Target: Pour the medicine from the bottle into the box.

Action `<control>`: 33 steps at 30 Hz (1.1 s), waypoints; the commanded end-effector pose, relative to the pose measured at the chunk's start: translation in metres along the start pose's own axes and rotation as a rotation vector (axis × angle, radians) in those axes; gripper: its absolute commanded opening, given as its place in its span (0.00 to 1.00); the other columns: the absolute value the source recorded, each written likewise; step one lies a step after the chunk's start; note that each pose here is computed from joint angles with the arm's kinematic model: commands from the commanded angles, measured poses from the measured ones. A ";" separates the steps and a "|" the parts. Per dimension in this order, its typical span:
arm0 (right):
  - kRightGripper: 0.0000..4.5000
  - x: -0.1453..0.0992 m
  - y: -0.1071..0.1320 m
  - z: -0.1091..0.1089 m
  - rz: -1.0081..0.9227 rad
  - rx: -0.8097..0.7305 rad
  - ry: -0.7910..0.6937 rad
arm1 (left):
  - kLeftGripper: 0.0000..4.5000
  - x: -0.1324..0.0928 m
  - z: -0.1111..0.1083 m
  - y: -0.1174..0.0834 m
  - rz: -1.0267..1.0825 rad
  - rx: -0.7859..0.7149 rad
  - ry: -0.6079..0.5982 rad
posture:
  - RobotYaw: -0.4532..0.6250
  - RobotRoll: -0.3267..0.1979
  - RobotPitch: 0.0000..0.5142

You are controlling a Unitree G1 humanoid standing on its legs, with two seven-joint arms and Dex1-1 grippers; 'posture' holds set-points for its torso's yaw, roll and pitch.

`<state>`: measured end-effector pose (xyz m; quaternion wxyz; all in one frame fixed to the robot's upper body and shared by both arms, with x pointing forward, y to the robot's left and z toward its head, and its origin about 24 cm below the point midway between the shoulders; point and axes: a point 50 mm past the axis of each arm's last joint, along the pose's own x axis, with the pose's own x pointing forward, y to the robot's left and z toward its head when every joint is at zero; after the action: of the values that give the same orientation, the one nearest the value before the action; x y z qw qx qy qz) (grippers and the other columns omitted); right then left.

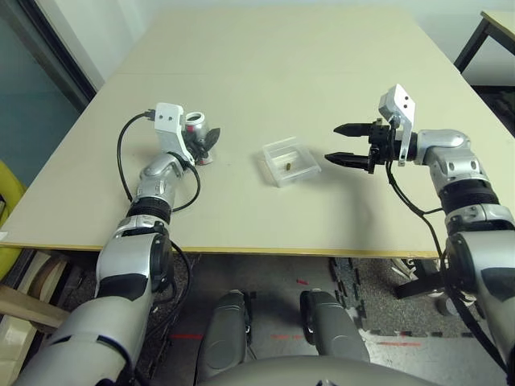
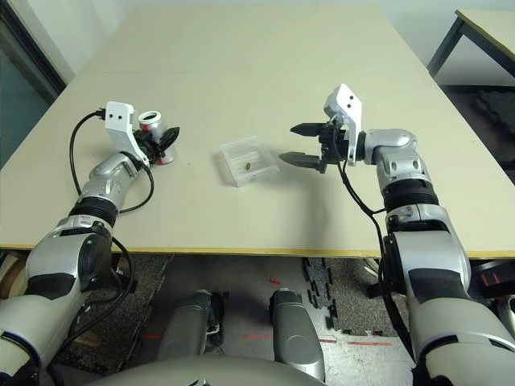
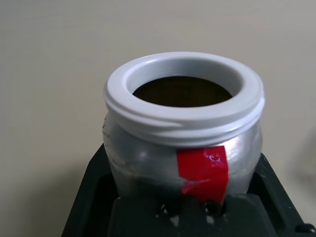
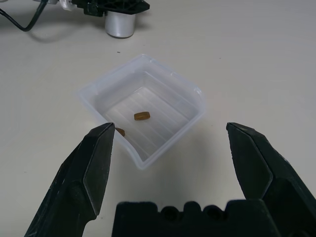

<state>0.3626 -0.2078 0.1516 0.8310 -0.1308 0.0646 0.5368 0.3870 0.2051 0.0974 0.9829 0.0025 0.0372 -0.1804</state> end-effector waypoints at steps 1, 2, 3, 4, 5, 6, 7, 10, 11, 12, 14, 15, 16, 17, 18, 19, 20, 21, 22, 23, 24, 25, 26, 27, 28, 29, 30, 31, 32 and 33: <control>1.00 -0.002 0.001 -0.001 0.007 -0.002 0.012 | 0.90 0.001 -0.009 -0.005 -0.010 0.001 0.036 | 0.27 0.62 0.20; 1.00 -0.002 0.001 -0.001 0.007 -0.002 0.012 | 0.99 0.001 -0.010 -0.005 -0.011 0.000 0.036 | 0.27 0.62 0.20; 1.00 -0.001 0.001 -0.001 0.007 -0.001 0.013 | 0.99 0.000 -0.010 -0.005 -0.014 0.000 0.035 | 0.27 0.62 0.20; 1.00 -0.001 0.001 -0.001 0.007 0.000 0.013 | 0.99 0.000 -0.011 -0.005 -0.015 0.001 0.035 | 0.27 0.62 0.20; 1.00 0.000 0.001 -0.001 0.007 0.000 0.013 | 0.99 -0.001 -0.011 -0.005 -0.016 0.002 0.033 | 0.27 0.62 0.20; 1.00 0.000 0.001 -0.001 0.008 0.000 0.013 | 0.99 -0.001 -0.011 -0.004 -0.016 0.002 0.031 | 0.28 0.62 0.19; 1.00 0.001 0.001 -0.002 0.009 0.000 0.013 | 0.99 -0.002 -0.011 -0.004 -0.017 0.003 0.028 | 0.28 0.62 0.19; 1.00 0.002 0.002 -0.001 0.011 0.000 0.012 | 0.99 -0.005 -0.011 -0.002 -0.021 0.003 0.018 | 0.28 0.62 0.19; 1.00 0.003 0.002 -0.001 0.012 0.000 0.012 | 0.99 -0.006 -0.011 -0.001 -0.024 0.003 0.016 | 0.28 0.62 0.19; 1.00 0.003 0.002 -0.001 0.012 -0.001 0.011 | 0.99 -0.007 -0.012 -0.001 -0.027 0.003 0.014 | 0.28 0.62 0.19; 1.00 0.004 0.002 -0.001 0.012 0.000 0.010 | 0.99 -0.009 -0.013 0.001 -0.027 0.003 0.009 | 0.28 0.62 0.19; 1.00 0.004 0.002 -0.002 0.012 0.001 0.010 | 0.99 -0.011 -0.013 0.002 -0.025 0.001 0.006 | 0.28 0.62 0.19; 1.00 0.004 0.002 -0.002 0.012 0.002 0.010 | 0.99 -0.013 -0.014 0.003 -0.023 0.000 0.004 | 0.28 0.62 0.19; 1.00 0.004 0.002 -0.002 0.012 0.003 0.009 | 0.99 -0.014 -0.014 0.004 -0.022 0.000 0.002 | 0.28 0.62 0.19; 1.00 0.005 0.002 -0.002 0.013 0.003 0.009 | 0.99 -0.016 -0.015 0.005 -0.021 -0.002 0.001 | 0.30 0.62 0.20; 1.00 0.006 0.002 -0.002 0.013 0.003 0.008 | 0.99 -0.017 -0.015 0.006 -0.020 -0.004 0.000 | 0.30 0.62 0.20; 1.00 0.006 0.002 -0.002 0.013 0.004 0.008 | 0.99 -0.019 -0.015 0.006 -0.021 -0.004 -0.002 | 0.30 0.62 0.20; 1.00 0.007 0.002 -0.002 0.014 0.005 0.007 | 0.99 -0.020 -0.015 0.006 -0.022 -0.005 -0.003 | 0.30 0.62 0.20; 1.00 0.007 0.002 -0.003 0.014 0.005 0.007 | 0.99 -0.021 -0.015 0.007 -0.021 -0.006 -0.007 | 0.31 0.62 0.21; 1.00 0.008 0.002 -0.003 0.014 0.006 0.007 | 0.99 -0.022 -0.015 0.007 -0.021 -0.007 -0.009 | 0.31 0.62 0.21; 1.00 0.008 0.002 -0.003 0.014 0.007 0.006 | 0.99 -0.024 -0.015 0.007 -0.023 -0.007 -0.012 | 0.31 0.62 0.21; 1.00 0.008 0.002 -0.003 0.015 0.007 0.006 | 0.99 -0.026 -0.015 0.007 -0.023 -0.007 -0.013 | 0.31 0.62 0.21; 1.00 0.009 0.002 -0.003 0.015 0.007 0.005 | 0.99 -0.028 -0.015 0.007 -0.023 -0.011 -0.013 | 0.31 0.62 0.21; 1.00 0.009 0.002 -0.003 0.014 0.007 0.004 | 0.99 -0.031 -0.015 0.007 -0.024 -0.017 -0.015 | 0.31 0.62 0.21; 1.00 0.009 0.002 -0.003 0.013 0.008 0.003 | 0.99 -0.034 -0.015 0.006 -0.025 -0.017 -0.016 | 0.31 0.62 0.21; 1.00 0.008 0.002 -0.004 0.013 0.009 0.002 | 0.99 -0.037 -0.015 0.006 -0.025 -0.020 -0.016 | 0.31 0.62 0.21; 1.00 0.008 0.002 -0.004 0.012 0.010 0.001 | 0.99 -0.041 -0.015 0.006 -0.024 -0.026 -0.017 | 0.31 0.62 0.21; 1.00 0.008 0.002 -0.004 0.010 0.012 0.001 | 0.99 -0.044 -0.015 0.005 -0.023 -0.030 -0.017 | 0.32 0.62 0.21; 1.00 0.008 0.002 -0.004 0.009 0.013 0.000 | 0.99 -0.048 -0.015 0.004 -0.023 -0.033 -0.016 | 0.32 0.62 0.21; 1.00 0.008 0.002 -0.005 0.006 0.015 -0.001 | 0.99 -0.052 -0.015 0.003 -0.022 -0.038 -0.011 | 0.32 0.62 0.21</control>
<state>0.3639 -0.2012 0.1456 0.8296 -0.1212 0.0673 0.5408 0.3429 0.2231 0.0830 0.9802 -0.0119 0.0333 -0.1946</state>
